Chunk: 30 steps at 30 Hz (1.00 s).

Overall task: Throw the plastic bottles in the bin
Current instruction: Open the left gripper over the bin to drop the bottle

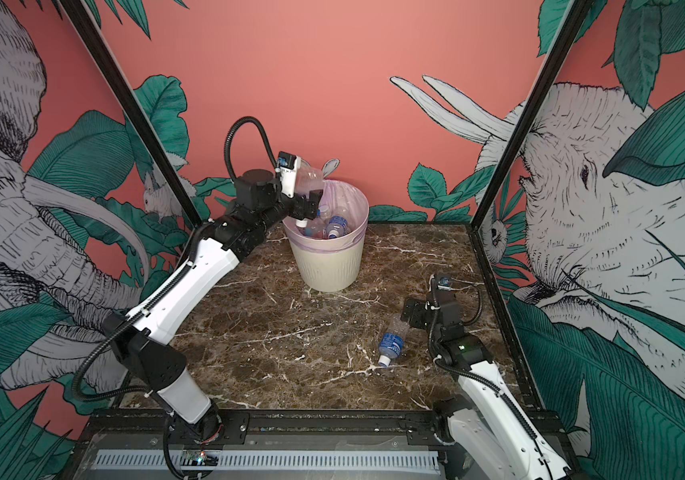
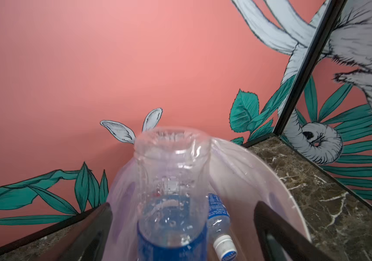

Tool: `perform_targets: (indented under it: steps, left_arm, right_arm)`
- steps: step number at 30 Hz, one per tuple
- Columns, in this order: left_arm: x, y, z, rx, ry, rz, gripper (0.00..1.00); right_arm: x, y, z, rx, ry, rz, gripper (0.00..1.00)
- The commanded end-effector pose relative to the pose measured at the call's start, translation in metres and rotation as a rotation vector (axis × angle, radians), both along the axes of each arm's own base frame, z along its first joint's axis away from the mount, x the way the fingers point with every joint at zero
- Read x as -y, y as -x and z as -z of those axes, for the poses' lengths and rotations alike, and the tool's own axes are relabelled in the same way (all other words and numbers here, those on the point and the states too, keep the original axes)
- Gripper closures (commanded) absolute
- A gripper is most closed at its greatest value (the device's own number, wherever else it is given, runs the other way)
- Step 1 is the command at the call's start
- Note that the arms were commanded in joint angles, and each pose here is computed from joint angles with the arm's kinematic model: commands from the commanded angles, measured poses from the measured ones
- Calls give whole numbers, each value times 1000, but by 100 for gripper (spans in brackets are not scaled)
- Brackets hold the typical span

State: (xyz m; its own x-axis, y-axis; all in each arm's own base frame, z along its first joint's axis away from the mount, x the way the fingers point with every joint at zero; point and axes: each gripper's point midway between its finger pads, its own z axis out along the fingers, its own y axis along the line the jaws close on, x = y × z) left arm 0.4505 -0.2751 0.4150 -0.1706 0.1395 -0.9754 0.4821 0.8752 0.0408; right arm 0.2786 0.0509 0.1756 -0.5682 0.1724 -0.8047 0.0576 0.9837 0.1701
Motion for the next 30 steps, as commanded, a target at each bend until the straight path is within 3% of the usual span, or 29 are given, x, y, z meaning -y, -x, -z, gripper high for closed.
perform_targets:
  steps: [1,16,30]
  left_arm:
    - [-5,26,-41,73,54,55,0]
    - [-42,85,-49,111,102,56,0]
    - [-67,115,0,46,115,19,0]
  right_arm:
    - [-2,0,0,6,-26,0,3]
    - [-16,5,28,-98,-95,-33,3]
    - [-31,11,55,-209,-115,-65,3]
